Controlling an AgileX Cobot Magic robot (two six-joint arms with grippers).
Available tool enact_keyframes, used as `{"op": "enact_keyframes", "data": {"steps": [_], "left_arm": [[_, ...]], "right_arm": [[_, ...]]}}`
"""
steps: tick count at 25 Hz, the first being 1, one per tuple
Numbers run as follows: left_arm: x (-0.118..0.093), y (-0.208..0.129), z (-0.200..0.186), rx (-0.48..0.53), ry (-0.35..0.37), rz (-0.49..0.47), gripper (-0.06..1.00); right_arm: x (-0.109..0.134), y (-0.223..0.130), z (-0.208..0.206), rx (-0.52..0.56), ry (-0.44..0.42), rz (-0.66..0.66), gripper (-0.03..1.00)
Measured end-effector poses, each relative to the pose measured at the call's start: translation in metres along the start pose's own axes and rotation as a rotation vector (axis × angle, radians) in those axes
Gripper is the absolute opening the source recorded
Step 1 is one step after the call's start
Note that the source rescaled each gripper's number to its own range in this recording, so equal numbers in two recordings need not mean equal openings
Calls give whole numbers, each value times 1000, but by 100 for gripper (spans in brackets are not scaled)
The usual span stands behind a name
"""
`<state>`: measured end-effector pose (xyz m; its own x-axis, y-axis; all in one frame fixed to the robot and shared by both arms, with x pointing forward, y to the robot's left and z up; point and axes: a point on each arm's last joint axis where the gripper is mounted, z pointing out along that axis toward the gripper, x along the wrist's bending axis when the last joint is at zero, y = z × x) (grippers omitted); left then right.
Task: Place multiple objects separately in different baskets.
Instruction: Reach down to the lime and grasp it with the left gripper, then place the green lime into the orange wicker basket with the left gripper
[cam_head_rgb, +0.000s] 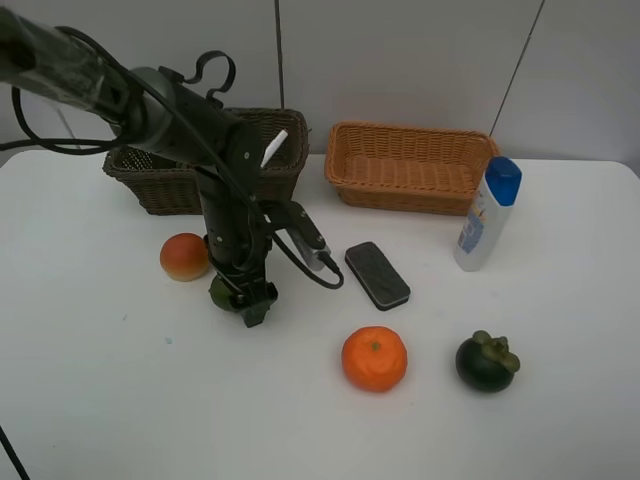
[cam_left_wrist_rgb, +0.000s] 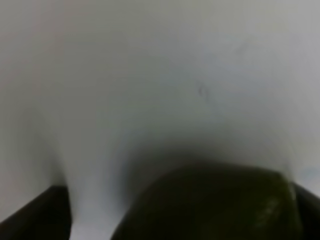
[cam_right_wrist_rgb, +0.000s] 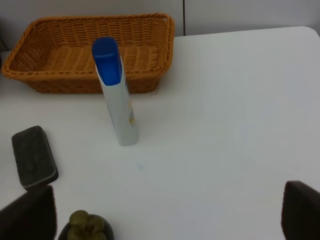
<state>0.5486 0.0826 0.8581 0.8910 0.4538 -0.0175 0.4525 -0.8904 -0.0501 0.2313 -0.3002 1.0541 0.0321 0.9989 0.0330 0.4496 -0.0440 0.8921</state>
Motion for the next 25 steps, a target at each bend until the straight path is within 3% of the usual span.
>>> {"op": "enact_keyframes", "data": {"steps": [5, 6, 8, 16, 18, 22, 25], "left_arm": [[0, 1, 0, -7, 3, -25, 97], [0, 1, 0, -7, 3, -27, 91], [0, 0, 0, 0, -1, -27, 68], [-3, -5, -7, 78, -47, -44, 67], [-2, 2, -20, 58, -58, -93, 67], [8, 32, -67, -61, -78, -299, 67], [18, 56, -108, -223, -66, -434, 67]], "right_arm": [[0, 0, 0, 0, 0, 0, 100], [0, 0, 0, 0, 0, 0, 100], [0, 0, 0, 0, 0, 0, 100], [0, 0, 0, 0, 0, 0, 100], [0, 0, 0, 0, 0, 0, 100], [0, 0, 0, 0, 0, 0, 100], [0, 0, 0, 0, 0, 0, 100]]}}
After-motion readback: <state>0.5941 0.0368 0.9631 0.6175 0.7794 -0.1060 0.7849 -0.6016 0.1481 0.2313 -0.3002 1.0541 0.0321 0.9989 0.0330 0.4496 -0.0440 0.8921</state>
